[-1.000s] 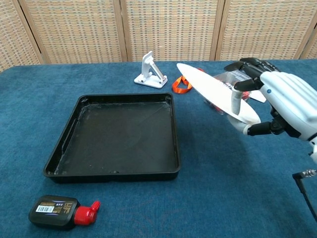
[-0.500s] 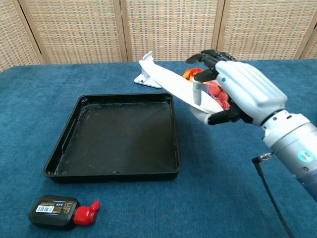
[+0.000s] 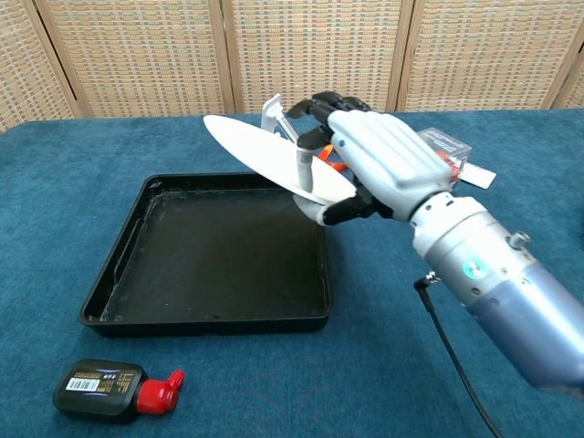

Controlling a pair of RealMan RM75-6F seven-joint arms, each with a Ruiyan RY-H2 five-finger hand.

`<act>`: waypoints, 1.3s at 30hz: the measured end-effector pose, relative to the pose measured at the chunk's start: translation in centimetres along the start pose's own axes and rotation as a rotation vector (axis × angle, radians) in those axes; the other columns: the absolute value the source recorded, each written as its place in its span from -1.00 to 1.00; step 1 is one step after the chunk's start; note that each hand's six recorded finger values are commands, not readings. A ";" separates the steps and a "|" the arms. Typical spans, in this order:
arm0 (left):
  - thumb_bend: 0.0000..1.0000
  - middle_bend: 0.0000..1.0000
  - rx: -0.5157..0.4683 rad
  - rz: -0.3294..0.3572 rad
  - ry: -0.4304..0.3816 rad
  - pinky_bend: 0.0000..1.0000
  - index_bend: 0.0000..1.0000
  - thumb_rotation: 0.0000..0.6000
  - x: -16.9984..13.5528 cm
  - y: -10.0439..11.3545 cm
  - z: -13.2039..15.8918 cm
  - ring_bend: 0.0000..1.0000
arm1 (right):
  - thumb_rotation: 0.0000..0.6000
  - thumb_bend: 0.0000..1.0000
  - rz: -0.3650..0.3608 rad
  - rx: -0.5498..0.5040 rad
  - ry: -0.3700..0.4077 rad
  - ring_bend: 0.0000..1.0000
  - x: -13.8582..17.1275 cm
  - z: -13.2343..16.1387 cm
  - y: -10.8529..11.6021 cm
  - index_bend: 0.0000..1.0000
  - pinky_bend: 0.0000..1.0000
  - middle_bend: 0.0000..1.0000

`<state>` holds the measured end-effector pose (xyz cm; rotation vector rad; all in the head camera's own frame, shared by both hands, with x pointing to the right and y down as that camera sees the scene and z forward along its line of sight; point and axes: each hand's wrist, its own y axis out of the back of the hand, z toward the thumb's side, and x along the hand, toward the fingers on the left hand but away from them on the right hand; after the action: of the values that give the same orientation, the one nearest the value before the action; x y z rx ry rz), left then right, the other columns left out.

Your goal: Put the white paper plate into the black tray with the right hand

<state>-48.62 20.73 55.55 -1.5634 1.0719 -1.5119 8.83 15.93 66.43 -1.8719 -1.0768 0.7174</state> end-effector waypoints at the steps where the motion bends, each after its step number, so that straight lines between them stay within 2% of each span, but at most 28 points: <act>1: -0.90 -1.00 -0.002 -0.001 0.001 -1.00 -1.00 1.00 0.0 0.0 -0.1 -1.00 | 1.00 0.20 0.001 -0.005 0.001 -1.00 -0.3 0.3 -0.2 0.35 -0.78 -0.53; 8: -0.90 -1.00 -0.010 -0.005 0.018 -1.00 -1.00 1.00 0.3 0.1 -0.7 -1.00 | 1.00 0.18 0.013 -0.029 0.005 -1.00 -1.8 1.5 -1.5 0.35 -0.78 -0.54; 39: -0.90 -1.00 -0.035 -0.014 0.043 -1.00 -1.00 1.00 0.5 0.2 -1.5 -1.00 | 1.00 0.17 0.045 -0.079 0.049 -1.00 -4.0 6.0 -4.7 0.35 -0.78 -0.54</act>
<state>-50.13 20.25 55.73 -1.5717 1.1190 -1.5499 0.33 15.98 67.89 -1.9764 -1.0483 0.6595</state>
